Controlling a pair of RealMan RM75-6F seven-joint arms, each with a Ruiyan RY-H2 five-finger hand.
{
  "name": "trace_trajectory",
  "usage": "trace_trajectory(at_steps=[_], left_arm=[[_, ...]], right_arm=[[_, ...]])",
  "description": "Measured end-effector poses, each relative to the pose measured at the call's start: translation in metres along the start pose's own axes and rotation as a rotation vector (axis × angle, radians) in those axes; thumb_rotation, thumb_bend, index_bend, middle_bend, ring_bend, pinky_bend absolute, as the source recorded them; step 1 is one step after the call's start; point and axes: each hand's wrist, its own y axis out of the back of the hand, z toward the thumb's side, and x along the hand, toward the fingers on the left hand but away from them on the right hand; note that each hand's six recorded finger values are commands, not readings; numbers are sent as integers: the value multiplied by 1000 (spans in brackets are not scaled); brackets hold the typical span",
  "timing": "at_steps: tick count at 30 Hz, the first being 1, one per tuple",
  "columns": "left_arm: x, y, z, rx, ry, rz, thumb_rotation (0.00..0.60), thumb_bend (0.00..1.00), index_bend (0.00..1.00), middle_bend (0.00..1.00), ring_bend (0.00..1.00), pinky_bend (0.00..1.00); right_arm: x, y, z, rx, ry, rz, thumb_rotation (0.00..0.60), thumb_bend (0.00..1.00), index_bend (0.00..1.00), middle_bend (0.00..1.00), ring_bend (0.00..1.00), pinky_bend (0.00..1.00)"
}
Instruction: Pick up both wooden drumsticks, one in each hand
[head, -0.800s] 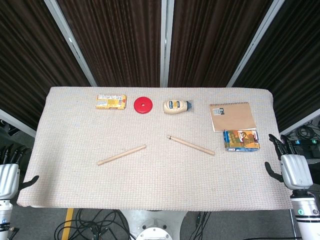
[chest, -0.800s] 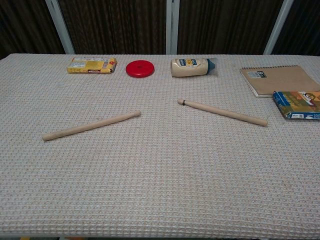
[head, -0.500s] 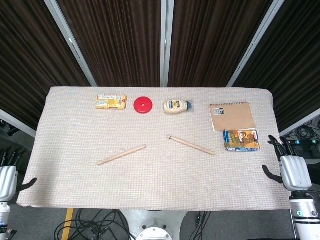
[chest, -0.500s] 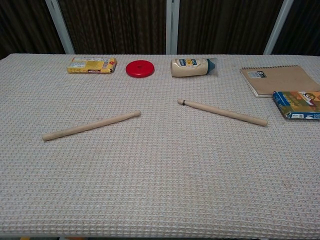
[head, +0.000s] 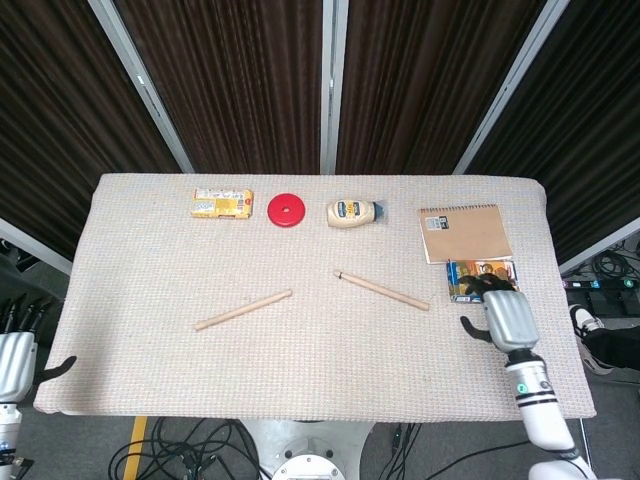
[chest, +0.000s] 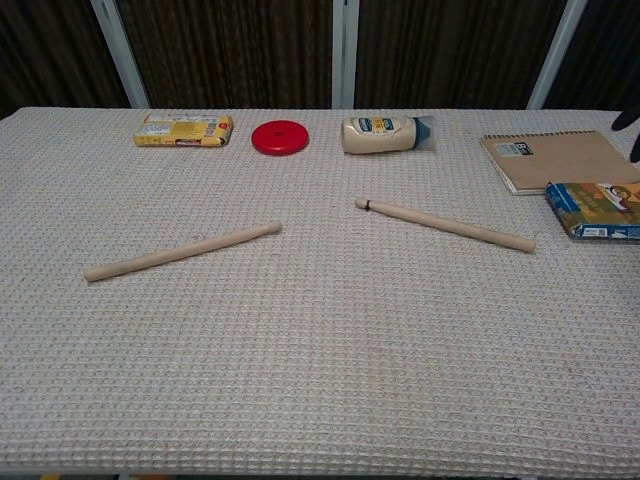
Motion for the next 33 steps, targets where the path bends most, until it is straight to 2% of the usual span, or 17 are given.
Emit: trace_trajectory(at_steps=[7, 13, 19, 25, 33], left_arm=[[1, -6, -1, 0, 4, -28, 600, 92, 206, 137, 19, 35], [1, -5, -1, -2, 2, -31, 600, 93, 206, 137, 19, 35], [1, -6, 0, 3, -2, -41, 600, 93, 206, 137, 19, 35], [2, -6, 0, 2, -2, -45, 600, 93, 206, 137, 19, 35], [3, -9, -1, -1, -1, -52, 600, 93, 206, 137, 19, 35]], right_arm=[[-41, -48, 31, 60, 17, 84, 600, 120, 311, 419, 215, 291], [-62, -74, 42, 100, 10, 113, 600, 101, 334, 432, 216, 249], [-75, -90, 51, 139, 18, 124, 600, 104, 373, 446, 216, 245], [-84, -101, 56, 156, 21, 150, 600, 148, 407, 459, 219, 245], [-89, -106, 54, 159, 2, 163, 600, 171, 418, 487, 242, 245]])
